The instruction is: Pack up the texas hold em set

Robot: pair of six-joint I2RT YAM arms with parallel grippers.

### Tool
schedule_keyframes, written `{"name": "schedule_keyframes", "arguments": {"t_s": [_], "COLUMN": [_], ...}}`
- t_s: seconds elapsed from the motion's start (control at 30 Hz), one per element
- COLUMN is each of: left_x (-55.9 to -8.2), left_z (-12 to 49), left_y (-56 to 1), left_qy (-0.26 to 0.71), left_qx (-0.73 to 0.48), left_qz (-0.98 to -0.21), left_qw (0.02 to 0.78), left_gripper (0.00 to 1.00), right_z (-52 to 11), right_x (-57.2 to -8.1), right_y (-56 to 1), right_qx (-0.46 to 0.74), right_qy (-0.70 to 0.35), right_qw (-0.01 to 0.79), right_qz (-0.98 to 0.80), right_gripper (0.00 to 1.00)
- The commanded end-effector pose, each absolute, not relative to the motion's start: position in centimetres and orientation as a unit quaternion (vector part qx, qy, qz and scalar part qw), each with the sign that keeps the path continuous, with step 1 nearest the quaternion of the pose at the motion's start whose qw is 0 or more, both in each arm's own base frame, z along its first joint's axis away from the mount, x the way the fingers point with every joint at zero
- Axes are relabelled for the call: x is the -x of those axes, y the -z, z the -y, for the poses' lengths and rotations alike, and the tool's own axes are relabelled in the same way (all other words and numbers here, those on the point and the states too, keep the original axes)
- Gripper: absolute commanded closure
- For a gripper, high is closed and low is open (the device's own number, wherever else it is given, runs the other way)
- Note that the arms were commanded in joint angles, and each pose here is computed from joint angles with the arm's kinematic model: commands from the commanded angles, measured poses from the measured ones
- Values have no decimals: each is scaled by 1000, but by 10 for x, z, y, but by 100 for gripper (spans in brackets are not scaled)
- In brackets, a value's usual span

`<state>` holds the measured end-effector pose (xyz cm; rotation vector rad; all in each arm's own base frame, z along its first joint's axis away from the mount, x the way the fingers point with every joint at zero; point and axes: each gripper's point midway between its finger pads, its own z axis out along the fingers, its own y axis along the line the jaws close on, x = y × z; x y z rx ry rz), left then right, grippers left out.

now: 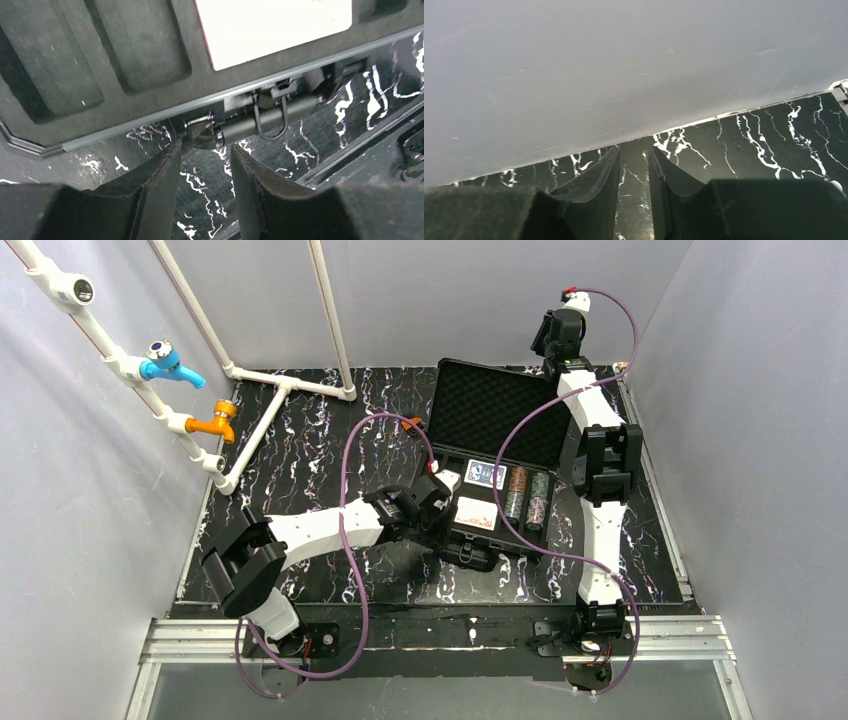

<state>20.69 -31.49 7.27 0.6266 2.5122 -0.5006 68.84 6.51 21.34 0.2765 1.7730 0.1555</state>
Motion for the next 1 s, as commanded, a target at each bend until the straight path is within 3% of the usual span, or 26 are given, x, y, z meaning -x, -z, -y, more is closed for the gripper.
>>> {"name": "schedule_keyframes", "arguments": {"t_s": [0.0,0.2,0.5,0.97], "left_x": [-198,-198,-206,-220], "left_z": [306,308,312,315], "left_y": [-71,-49,-25,-4], "left_qy": [180,174,165,140], "left_qx": [-226,-222,-222,-218], "left_qz": [-922,-926,-927,-929], "left_qw": [258,250,255,265], "left_gripper": [60,60,62,62], "right_z": [-57,-72,-90,-112], "right_x": [-695,-675,-638,-581], "right_y": [-222,-184,-178,-237], "right_qx": [-105,-78,-47,-28], "right_qy": [-47,-74,-115,-184], "right_qw": [624,567,507,482], "right_qz": [-773,-817,-853,-856], "right_gripper": [64,63,63,64]}}
